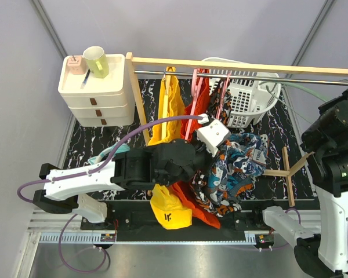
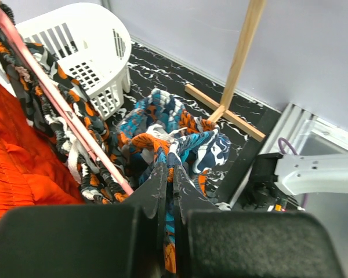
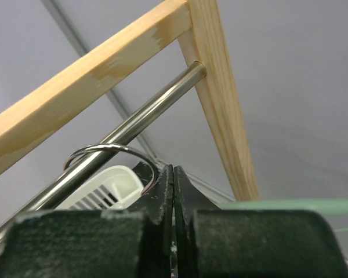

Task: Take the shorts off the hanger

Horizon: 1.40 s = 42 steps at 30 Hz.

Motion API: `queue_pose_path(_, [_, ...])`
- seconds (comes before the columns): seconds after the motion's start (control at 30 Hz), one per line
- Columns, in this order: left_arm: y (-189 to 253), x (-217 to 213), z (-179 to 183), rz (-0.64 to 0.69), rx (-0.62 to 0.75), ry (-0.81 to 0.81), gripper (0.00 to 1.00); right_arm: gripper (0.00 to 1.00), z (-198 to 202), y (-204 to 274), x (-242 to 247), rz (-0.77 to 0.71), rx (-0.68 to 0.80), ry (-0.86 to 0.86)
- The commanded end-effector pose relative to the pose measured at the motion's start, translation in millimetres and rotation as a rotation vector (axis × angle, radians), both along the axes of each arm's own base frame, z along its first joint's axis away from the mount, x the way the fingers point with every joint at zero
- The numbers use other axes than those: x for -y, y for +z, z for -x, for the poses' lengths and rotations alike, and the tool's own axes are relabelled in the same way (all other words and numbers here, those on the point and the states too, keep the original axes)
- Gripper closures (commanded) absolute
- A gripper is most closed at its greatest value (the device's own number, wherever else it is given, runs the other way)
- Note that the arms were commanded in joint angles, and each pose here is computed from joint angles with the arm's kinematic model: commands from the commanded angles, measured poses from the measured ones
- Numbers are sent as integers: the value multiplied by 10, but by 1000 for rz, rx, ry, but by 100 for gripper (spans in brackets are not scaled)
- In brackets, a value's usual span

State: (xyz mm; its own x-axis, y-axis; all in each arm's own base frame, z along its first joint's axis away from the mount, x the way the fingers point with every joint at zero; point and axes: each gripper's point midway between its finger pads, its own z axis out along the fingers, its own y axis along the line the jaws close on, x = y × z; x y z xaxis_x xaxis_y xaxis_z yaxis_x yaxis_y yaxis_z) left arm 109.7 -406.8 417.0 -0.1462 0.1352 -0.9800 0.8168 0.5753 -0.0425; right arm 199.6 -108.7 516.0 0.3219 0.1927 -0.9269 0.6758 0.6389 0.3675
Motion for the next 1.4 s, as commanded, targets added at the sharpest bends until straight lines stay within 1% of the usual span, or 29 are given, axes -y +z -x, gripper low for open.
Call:
queue_pose_path(0.0, [272,-62,125,102,-34,-63,100,100,165,86,181,-2,4,-161])
queue_pose_path(0.1, [248,-17,167,88,-43,-89,100,100,204,87,180,16,-13,-147])
queue_pose_path(0.13, [268,6,170,87,-42,-93,100,97,260,114,171,12,4,-122])
queue_pose_path(0.17, [270,18,174,84,-43,-95,100,94,274,89,147,24,-16,-88])
queue_pose_path(0.2, [258,25,173,74,-43,-96,100,85,245,143,52,42,-3,5])
queue_pose_path(0.23, [257,40,172,70,-42,-96,100,81,311,174,9,50,10,58])
queue_pose_path(0.27, [284,43,168,74,-40,-95,100,77,326,81,-44,64,-44,109])
queue_pose_path(0.3, [292,43,160,72,-36,-91,100,73,359,132,-144,68,-33,194])
queue_pose_path(0.33, [281,55,156,69,-36,-89,100,65,408,117,-203,53,-25,243])
queue_pose_path(0.37, [295,53,147,72,-34,-83,100,59,438,13,-278,55,-71,302])
queue_pose_path(0.4, [296,59,143,71,-32,-82,100,55,426,8,-465,64,-71,427])
queue_pose_path(0.43, [288,82,140,68,-30,-82,100,46,481,-8,-558,54,-62,490])
queue_pose_path(0.47, [285,81,129,66,-29,-78,100,43,504,-93,-657,51,-93,554])
queue_pose_path(0.5, [305,83,135,71,-30,-79,100,39,522,-87,-870,53,-88,681])
queue_pose_path(0.53, [300,91,132,70,-29,-78,100,31,551,-109,-987,44,-93,749])
queue_pose_path(0.57, [307,88,124,72,-30,-75,100,27,587,-167,-1110,43,-117,823])
queue_pose_path(0.6, [330,83,129,78,-31,-74,100,21,648,-168,-1353,52,-117,967])
queue_pose_path(0.63, [337,85,124,81,-33,-72,100,15,694,-190,-1460,53,-123,1032])
queue_pose_path(0.67, [357,88,133,89,-39,-73,100,5,728,-269,-1577,45,-150,1102])
queue_pose_path(0.7, [377,84,128,96,-42,-71,100,0,788,-321,-1758,38,-166,1211])
queue_pose_path(0.8, [467,105,149,122,-54,-79,100,0,889,-545,-2026,-13,-222,1378])
queue_pose_path(0.9, [580,135,164,149,-62,-86,100,0,973,-757,-2146,-52,-243,1457])
queue_pose_path(0.93, [581,159,158,147,-63,-86,100,0,1053,-788,-2151,-43,-229,1471])
queue_pose_path(1.0, [686,144,168,172,-71,-85,100,0,1069,-961,-2184,-68,-267,1494])
queue_pose_path(1.1, [752,152,163,190,-79,-81,100,0,1128,-1122,-2215,-99,-277,1515])
queue_pose_path(1.17, [782,152,146,201,-82,-71,100,0,1166,-1182,-2219,-105,-259,1519])
queue_pose_path(1.23, [807,161,128,207,-82,-65,100,0,1276,-1196,-2265,-109,-228,1561])
queue_pose_path(1.33, [858,182,109,218,-89,-60,100,0,1329,-1306,-2342,-132,-215,1616])
queue_pose_path(1.37, [876,190,103,224,-94,-59,100,0,1273,-1402,-2360,-142,-222,1618])
